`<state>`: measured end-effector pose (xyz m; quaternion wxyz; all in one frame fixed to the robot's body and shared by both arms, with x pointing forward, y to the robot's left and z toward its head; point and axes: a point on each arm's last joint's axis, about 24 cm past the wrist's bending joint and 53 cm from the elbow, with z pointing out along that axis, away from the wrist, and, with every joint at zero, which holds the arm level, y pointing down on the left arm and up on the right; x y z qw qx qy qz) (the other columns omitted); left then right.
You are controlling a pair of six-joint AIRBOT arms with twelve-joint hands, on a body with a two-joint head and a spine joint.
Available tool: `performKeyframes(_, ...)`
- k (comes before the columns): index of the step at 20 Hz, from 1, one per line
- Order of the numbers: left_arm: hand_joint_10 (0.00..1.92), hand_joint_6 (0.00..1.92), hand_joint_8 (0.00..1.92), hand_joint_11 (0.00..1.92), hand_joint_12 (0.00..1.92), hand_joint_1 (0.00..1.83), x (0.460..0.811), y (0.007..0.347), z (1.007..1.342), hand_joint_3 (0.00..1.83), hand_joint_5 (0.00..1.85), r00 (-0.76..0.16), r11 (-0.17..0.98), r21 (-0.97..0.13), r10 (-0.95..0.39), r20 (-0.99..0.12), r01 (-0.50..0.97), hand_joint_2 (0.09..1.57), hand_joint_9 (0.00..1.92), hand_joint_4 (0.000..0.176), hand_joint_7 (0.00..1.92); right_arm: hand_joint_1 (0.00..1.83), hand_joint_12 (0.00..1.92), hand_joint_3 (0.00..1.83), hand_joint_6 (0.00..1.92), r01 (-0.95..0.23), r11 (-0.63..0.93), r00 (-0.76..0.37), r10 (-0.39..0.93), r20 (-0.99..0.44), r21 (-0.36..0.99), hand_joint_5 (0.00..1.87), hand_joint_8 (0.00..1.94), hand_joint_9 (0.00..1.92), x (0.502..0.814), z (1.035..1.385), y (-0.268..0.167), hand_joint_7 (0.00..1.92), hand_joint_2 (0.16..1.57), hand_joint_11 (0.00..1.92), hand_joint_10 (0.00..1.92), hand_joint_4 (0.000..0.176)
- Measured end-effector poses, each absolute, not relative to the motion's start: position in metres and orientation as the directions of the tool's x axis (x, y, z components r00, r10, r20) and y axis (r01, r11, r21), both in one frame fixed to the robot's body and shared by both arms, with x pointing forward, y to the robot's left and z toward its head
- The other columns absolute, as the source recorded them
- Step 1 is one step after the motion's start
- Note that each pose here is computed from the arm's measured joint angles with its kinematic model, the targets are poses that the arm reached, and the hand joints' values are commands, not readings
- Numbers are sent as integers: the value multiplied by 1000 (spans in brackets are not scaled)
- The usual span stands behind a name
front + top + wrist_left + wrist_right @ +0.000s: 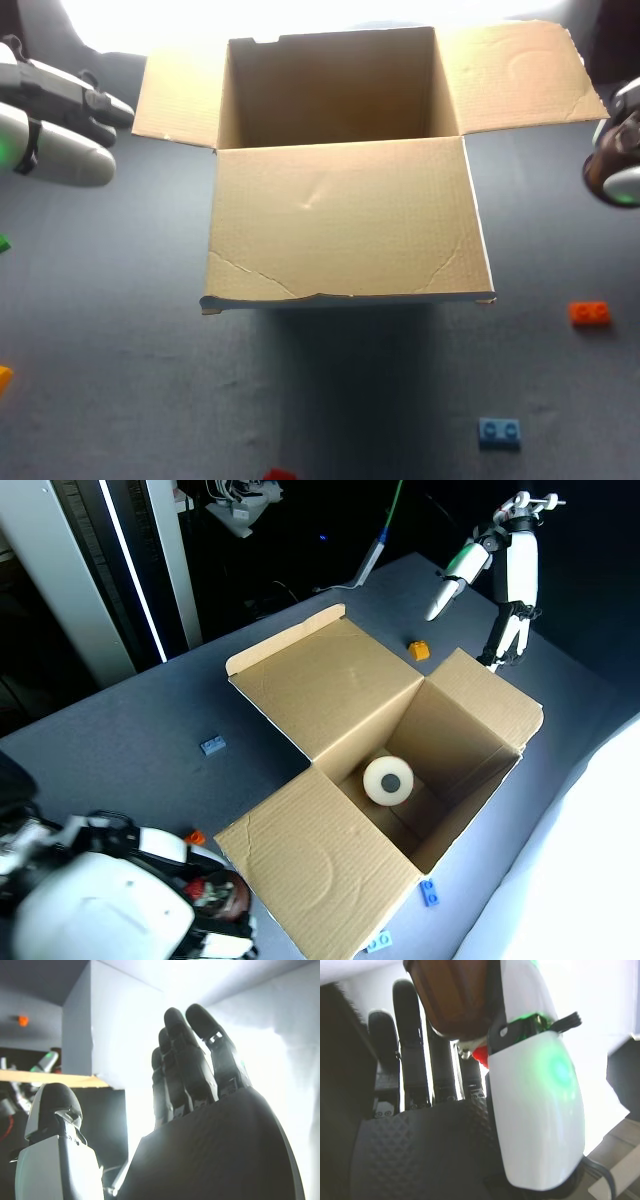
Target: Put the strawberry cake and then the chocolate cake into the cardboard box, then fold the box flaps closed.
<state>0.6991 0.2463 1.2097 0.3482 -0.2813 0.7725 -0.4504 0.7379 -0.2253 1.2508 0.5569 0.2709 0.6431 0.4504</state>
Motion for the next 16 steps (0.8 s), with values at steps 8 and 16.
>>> performKeyframes(8, 2, 3, 1, 142, 1173, 594, 693, 238, 1197, 2, 382, -583, 326, -923, -798, -153, -205, 1030, 588, 26, 478, 1167, 1694, 1, 1228, -245, 485, -182, 828, -531, 840, 830, 1273, 581, 721, 1307, -249, 809, 1199, 216, 1112, 33)
performKeyframes(16, 8, 6, 6, 173, 1162, 567, 689, 227, 1192, 0, 389, -554, 236, -938, -830, -59, -253, 1028, 604, 26, 497, 1154, 1676, 2, 1318, -291, 475, -152, 834, -530, 831, 716, 1317, 556, 718, 1337, -257, 822, 1227, 223, 1164, 6)
